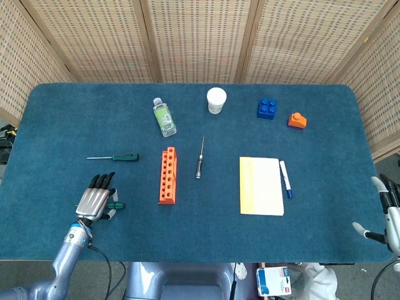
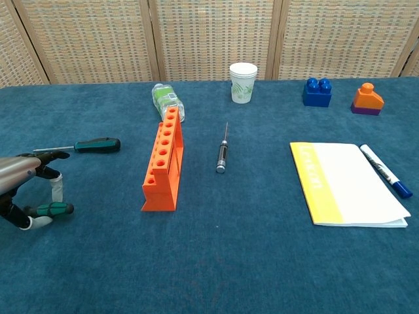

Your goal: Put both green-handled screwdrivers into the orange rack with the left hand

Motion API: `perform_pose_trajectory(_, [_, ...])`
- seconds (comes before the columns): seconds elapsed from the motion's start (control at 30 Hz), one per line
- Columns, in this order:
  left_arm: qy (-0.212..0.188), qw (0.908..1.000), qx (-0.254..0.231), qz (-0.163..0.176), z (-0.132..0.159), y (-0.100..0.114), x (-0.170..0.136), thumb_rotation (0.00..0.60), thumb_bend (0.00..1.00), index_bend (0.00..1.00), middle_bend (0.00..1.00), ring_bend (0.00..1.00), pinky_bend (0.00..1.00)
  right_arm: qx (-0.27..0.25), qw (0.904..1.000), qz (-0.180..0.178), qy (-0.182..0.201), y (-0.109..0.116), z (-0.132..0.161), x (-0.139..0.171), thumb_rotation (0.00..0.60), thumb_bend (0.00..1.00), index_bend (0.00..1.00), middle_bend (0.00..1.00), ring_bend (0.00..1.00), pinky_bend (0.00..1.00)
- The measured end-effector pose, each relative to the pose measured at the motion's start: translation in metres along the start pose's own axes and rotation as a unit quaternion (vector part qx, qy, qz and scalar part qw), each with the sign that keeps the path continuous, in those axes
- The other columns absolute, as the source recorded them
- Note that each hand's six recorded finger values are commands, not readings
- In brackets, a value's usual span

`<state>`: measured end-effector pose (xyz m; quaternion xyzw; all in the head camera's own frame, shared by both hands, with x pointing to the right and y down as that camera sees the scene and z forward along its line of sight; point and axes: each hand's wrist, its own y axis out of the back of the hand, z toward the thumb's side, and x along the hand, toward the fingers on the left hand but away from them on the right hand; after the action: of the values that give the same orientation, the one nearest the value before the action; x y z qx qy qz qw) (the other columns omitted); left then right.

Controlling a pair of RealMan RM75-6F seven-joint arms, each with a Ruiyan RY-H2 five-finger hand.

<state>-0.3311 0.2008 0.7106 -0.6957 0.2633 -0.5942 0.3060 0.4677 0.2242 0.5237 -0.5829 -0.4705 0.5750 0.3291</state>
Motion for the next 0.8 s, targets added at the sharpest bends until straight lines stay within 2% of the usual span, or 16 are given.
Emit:
perform_pose_trajectory(0.13, [-0.008, 0.9998, -0.019, 0.007, 0.002, 0.007, -0.003, 0.6, 0.33, 0.57, 0.0, 0.0, 0.0, 0.001, 1.0, 0.0, -0.001, 0.0, 0.0, 0.0, 0.6, 0.0, 0.0, 0.0, 0.0, 0.0])
perform_pose_trajectory(0.27, [-0.041, 0.9966, -0.061, 0.037, 0.008, 0.025, -0.012, 0.6, 0.37, 0.57, 0.0, 0.0, 0.0, 0.002, 1.0, 0.002, -0.003, -0.001, -0.001, 0.0, 0.6, 0.0, 0.0, 0.0, 0.0, 0.0])
perform_pose_trajectory(0.33, [-0.062, 0.9927, -0.086, 0.059, 0.011, 0.037, -0.017, 0.6, 0.37, 0.57, 0.0, 0.0, 0.0, 0.004, 1.0, 0.003, -0.004, -0.002, -0.001, 0.0, 0.6, 0.0, 0.0, 0.0, 0.0, 0.0])
perform_pose_trajectory(0.47, [-0.108, 0.9772, -0.151, 0.103, 0.016, 0.065, -0.031, 0.6, 0.37, 0.59, 0.0, 0.0, 0.0, 0.005, 1.0, 0.004, -0.003, -0.003, 0.001, 0.0, 0.6, 0.0, 0.0, 0.0, 0.0, 0.0])
perform_pose_trajectory(0.53, [-0.135, 0.9645, -0.193, 0.12, 0.019, 0.079, -0.038, 0.6, 0.37, 0.59, 0.0, 0.0, 0.0, 0.004, 1.0, 0.003, -0.002, -0.002, 0.001, 0.0, 0.6, 0.0, 0.0, 0.0, 0.0, 0.0])
perform_pose_trajectory(0.63, [-0.177, 0.9407, -0.256, 0.135, 0.023, 0.098, -0.046, 0.6, 0.37, 0.59, 0.0, 0.0, 0.0, 0.006, 1.0, 0.002, -0.002, -0.002, 0.002, 0.0, 0.6, 0.0, 0.0, 0.0, 0.0, 0.0])
perform_pose_trajectory(0.73, [-0.215, 0.9113, -0.324, 0.136, 0.028, 0.113, -0.052, 0.6, 0.37, 0.59, 0.0, 0.0, 0.0, 0.006, 1.0, 0.003, -0.002, -0.003, 0.002, 0.0, 0.6, 0.0, 0.0, 0.0, 0.0, 0.0])
perform_pose_trajectory(0.8, [-0.239, 0.8873, -0.372, 0.131, 0.033, 0.123, -0.053, 0.6, 0.37, 0.6, 0.0, 0.0, 0.0, 0.007, 1.0, 0.004, -0.001, -0.003, 0.002, 0.0, 0.6, 0.0, 0.0, 0.0, 0.0, 0.0])
